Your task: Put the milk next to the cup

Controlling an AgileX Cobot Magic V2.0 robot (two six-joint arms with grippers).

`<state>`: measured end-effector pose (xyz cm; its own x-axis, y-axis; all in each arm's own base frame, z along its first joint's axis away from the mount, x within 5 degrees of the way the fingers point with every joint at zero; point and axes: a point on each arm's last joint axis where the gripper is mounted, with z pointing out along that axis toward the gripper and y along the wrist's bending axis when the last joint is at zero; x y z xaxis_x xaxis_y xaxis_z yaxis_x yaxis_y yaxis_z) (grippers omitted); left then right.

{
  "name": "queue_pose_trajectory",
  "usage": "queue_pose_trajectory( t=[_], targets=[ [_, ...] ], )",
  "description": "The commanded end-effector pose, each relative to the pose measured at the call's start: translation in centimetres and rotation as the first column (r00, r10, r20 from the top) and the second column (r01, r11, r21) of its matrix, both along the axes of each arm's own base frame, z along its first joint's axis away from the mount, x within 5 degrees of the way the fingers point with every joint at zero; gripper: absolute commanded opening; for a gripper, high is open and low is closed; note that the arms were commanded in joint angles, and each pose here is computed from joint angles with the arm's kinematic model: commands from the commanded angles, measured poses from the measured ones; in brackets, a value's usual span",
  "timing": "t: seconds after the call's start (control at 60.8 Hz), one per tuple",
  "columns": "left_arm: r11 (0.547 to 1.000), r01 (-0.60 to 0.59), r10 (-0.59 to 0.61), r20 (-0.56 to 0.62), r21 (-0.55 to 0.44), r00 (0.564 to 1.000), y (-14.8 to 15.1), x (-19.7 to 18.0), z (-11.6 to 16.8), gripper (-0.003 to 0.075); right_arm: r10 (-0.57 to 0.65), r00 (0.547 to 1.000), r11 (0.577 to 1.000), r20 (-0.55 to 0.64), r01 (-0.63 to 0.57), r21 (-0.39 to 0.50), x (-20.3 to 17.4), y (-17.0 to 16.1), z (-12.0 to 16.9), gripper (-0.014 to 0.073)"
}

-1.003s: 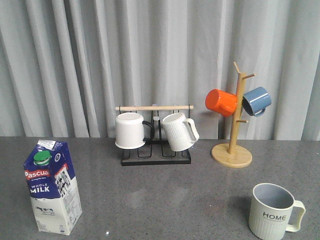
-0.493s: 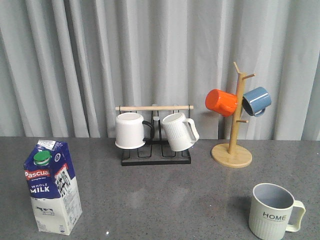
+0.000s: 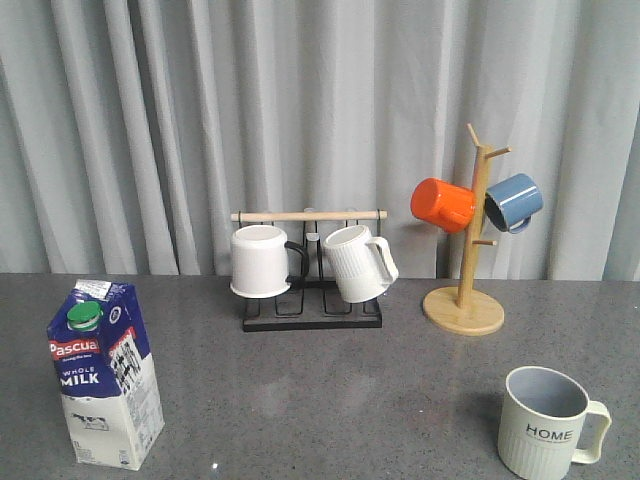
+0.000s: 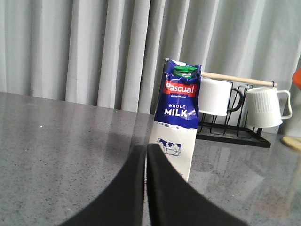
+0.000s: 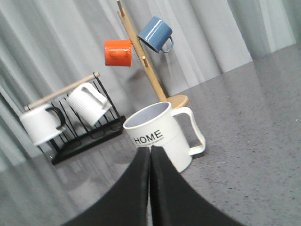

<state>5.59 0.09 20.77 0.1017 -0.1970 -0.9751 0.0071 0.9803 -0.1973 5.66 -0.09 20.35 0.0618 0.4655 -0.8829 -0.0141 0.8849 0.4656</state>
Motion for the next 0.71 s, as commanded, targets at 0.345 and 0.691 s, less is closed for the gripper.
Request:
queue_pose_trajectory(
  t=[0.345,0.691],
  targets=[
    [0.971,0.024,0.009,0.135,-0.24,0.991,0.3,-0.2,0.7,0.0038,0.005,0.996,0.997,0.086,0.002,-0.081,-0.8,0.1,6.2,0.0057],
    [0.869,0.075,0.005,0.16,-0.489,0.987,0.5,-0.2,0.8,0.0427,0.001,0.996,0.997,0.088,0.006,-0.08,-0.2,0.1,7.2,0.0561]
  ],
)
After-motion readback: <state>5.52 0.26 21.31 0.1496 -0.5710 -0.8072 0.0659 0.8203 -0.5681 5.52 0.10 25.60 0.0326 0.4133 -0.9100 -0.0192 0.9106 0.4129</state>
